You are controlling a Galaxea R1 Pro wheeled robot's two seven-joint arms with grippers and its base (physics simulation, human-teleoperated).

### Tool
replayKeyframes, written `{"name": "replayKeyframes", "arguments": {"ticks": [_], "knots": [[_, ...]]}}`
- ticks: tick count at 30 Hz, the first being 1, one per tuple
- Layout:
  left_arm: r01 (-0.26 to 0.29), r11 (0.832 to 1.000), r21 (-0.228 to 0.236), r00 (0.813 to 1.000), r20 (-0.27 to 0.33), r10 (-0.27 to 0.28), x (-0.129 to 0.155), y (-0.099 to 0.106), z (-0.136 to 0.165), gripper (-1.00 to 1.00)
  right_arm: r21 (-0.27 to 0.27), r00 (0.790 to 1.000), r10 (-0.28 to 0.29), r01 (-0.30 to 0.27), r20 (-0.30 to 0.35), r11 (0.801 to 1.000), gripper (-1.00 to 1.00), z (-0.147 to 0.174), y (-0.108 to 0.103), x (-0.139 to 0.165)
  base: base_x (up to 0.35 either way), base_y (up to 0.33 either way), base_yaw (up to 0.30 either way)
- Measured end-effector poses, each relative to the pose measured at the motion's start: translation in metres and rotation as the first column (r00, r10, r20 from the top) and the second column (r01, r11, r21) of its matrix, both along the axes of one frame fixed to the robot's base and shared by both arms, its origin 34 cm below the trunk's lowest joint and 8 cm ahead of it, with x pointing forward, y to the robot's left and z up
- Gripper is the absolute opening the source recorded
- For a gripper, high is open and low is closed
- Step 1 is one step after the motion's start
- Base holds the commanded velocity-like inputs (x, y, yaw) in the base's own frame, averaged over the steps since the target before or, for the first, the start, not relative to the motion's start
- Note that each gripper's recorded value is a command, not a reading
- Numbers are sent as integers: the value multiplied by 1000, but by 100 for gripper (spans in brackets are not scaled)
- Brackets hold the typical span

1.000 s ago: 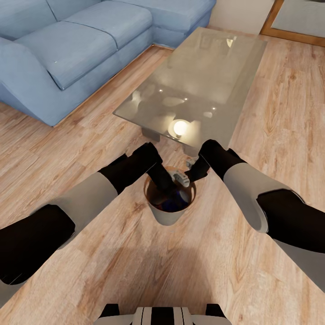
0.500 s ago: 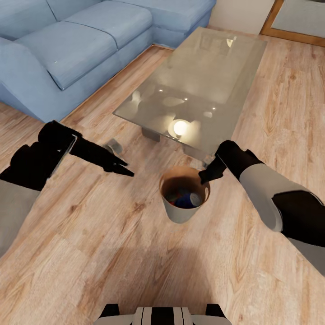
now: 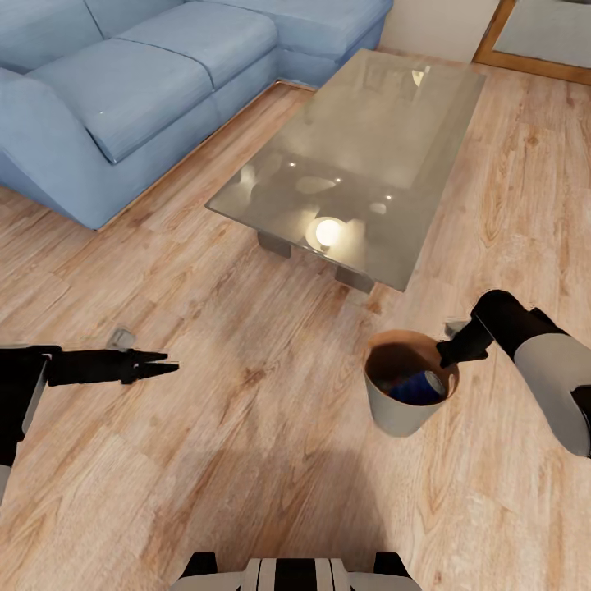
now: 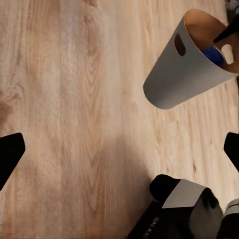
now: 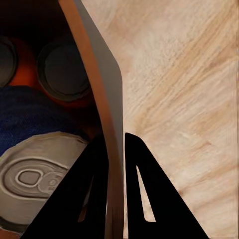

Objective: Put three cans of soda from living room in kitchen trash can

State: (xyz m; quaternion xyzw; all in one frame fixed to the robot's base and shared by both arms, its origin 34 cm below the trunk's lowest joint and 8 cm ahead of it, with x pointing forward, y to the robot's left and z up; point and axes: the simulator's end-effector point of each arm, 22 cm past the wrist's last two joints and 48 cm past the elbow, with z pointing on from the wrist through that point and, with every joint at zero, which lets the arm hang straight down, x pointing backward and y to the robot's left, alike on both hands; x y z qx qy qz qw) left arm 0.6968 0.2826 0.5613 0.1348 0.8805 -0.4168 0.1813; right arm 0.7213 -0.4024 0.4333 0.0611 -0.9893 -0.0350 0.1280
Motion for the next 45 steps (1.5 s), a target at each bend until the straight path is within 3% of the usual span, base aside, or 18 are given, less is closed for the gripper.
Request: {"name": "replayKeyframes", "arguments": {"ticks": [4, 6, 10, 14, 20, 25, 28, 30, 33, 39, 45], "knots": [[-22, 999, 25, 999, -43, 23, -21, 0, -29, 100, 13, 998, -55, 55, -9, 998, -100, -12, -9, -14, 0, 0, 0], [-53, 997, 55, 997, -54, 56, -24, -11, -53, 100, 19, 996, -90, 91, -19, 996, -100, -18, -15, -24, 0, 0, 0], [-87, 989, 121, 996, -18, 90, -18, -21, -80, 100, -13, 998, -63, 63, -23, 998, -100, -28, -27, -30, 0, 0, 0], [-97, 985, 142, 995, -3, 98, -16, -23, -93, 100, 9, 997, -79, 79, 7, 997, -100, -32, -21, -21, 0, 0, 0], [-100, 984, 149, 995, 0, 102, -17, -23, -107, 100, -7, 995, -43, 44, 95, 999, -100, -42, -24, -9, 0, 0, 0], [-101, 984, 146, 995, -2, 102, -19, -24, -117, 100, -21, 977, -96, 102, 191, 995, -100, -49, -33, -6, 0, 0, 0], [-101, 984, 146, 995, -3, 102, -20, -24, -123, 100, -53, 976, -72, 84, 204, 995, -100, -61, -44, -14, 0, 0, 0], [-101, 984, 145, 995, -3, 102, -21, -25, -127, 100, -32, 967, -81, 91, 243, 995, -100, -70, -46, -16, 0, 0, 0], [-101, 985, 143, 995, -5, 103, -23, -25, -133, 100, 9, 960, -121, 123, 253, 992, -100, -81, -41, -23, 0, 0, 0], [-101, 985, 136, 995, -5, 103, -24, -26, -140, 100, -20, 963, -96, 105, 250, 994, -100, -102, -55, -51, 0, 0, 0], [-102, 986, 132, 995, -4, 104, -24, -26, -142, 100, 7, 958, -104, 105, 268, 994, -100, -108, -51, -55, 0, 0, 0]]}}
